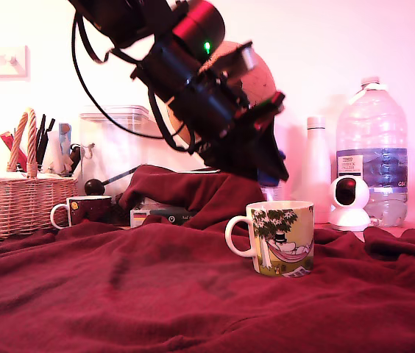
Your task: Pick up the coffee capsules on the table and drop them inside the coffee cup
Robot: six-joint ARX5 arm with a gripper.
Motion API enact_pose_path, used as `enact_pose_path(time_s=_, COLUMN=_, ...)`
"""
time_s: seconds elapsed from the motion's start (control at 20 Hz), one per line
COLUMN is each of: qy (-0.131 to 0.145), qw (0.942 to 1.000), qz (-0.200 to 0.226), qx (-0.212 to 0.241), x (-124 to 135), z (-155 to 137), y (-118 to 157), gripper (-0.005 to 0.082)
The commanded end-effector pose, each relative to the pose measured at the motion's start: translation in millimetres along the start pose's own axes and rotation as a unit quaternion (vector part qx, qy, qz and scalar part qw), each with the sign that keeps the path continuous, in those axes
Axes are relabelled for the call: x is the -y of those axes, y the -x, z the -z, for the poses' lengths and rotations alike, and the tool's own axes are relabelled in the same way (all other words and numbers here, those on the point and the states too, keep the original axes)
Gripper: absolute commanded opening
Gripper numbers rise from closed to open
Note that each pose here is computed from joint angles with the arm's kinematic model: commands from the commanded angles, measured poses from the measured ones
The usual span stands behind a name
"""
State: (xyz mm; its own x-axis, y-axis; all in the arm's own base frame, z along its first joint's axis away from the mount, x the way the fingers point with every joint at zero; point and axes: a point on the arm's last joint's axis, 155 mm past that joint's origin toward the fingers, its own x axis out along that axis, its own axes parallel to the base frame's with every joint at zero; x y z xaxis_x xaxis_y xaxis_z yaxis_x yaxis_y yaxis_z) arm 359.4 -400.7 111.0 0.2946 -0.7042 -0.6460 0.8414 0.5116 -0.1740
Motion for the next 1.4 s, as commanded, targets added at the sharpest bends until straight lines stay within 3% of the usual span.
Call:
enact_pose_path(time_s=0.0, qy=0.0, qw=0.9999, qz=0.001, qx=-0.016, x=-1.4, z=12.9, y=-13.0, gripper=0.0158)
enact_pose_path(time_s=1.05, qy=0.0, qw=0.9998, qz=0.002, qx=-0.022, x=-1.7, z=11.8, y=-20.0, gripper=0.0172)
enact_pose_path(time_s=1.1, qy=0.0, qw=0.9998, qz=0.002, qx=-0.02, x=-1.8, z=10.9, y=-20.1, gripper=0.025)
enact_pose_path(time_s=1.2, qy=0.002, qw=0.9998, qz=0.001, qx=-0.022, x=-2.0, z=11.8, y=-20.0, gripper=0.0574)
enact_pose_path(time_s=1.25, qy=0.002, qw=0.9997, qz=0.001, qx=-0.023, x=-2.0, z=12.4, y=-20.0, gripper=0.0663)
enact_pose_path(time_s=1.35, qy=0.002, qw=0.9997, qz=0.002, qx=-0.023, x=-1.9, z=12.2, y=-20.0, gripper=0.0693)
